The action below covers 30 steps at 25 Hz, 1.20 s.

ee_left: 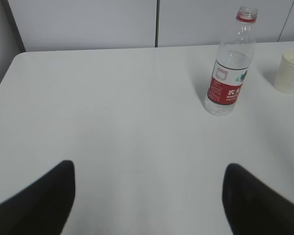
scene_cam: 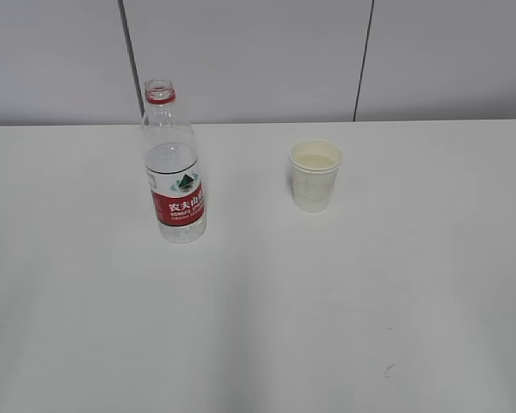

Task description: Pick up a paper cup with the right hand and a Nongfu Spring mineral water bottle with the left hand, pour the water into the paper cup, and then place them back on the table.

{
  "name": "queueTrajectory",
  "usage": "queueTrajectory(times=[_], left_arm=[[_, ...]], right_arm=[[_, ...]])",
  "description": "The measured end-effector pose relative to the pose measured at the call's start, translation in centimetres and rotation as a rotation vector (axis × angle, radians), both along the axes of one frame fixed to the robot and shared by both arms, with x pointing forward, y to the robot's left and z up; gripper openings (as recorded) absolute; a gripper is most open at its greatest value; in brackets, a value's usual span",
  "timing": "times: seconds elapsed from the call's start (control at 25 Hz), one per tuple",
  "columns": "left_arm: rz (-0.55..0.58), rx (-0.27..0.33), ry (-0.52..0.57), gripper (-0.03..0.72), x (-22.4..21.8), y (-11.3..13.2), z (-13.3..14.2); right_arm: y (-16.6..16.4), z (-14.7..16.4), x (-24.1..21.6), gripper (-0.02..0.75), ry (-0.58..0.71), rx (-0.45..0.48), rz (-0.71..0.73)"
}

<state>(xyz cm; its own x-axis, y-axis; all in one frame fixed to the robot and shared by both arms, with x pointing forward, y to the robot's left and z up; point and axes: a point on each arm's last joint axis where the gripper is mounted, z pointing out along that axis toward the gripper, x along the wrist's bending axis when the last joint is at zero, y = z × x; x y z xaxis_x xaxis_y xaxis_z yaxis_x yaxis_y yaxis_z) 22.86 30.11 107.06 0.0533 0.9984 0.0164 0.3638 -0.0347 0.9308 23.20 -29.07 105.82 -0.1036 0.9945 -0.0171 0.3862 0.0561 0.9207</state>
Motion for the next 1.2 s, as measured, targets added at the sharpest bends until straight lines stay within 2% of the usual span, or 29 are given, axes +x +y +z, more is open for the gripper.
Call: queueTrajectory(times=[0.32,0.72,1.2], left_arm=[[0.000,0.000,-0.004,0.563,0.0,0.0,0.0],[0.000,0.000,-0.010,0.563,0.0,0.0,0.1],[-0.008,-0.012,-0.023,0.563,0.0,-0.1,0.2]], right_arm=[[0.2,-0.4,0.9,0.589,-0.059,0.046,0.005],[0.5,-0.8,-0.7,0.589,0.126,0.047,0.044],[0.5,-1.5,-0.5,0.589,0.158,0.049,0.036]])
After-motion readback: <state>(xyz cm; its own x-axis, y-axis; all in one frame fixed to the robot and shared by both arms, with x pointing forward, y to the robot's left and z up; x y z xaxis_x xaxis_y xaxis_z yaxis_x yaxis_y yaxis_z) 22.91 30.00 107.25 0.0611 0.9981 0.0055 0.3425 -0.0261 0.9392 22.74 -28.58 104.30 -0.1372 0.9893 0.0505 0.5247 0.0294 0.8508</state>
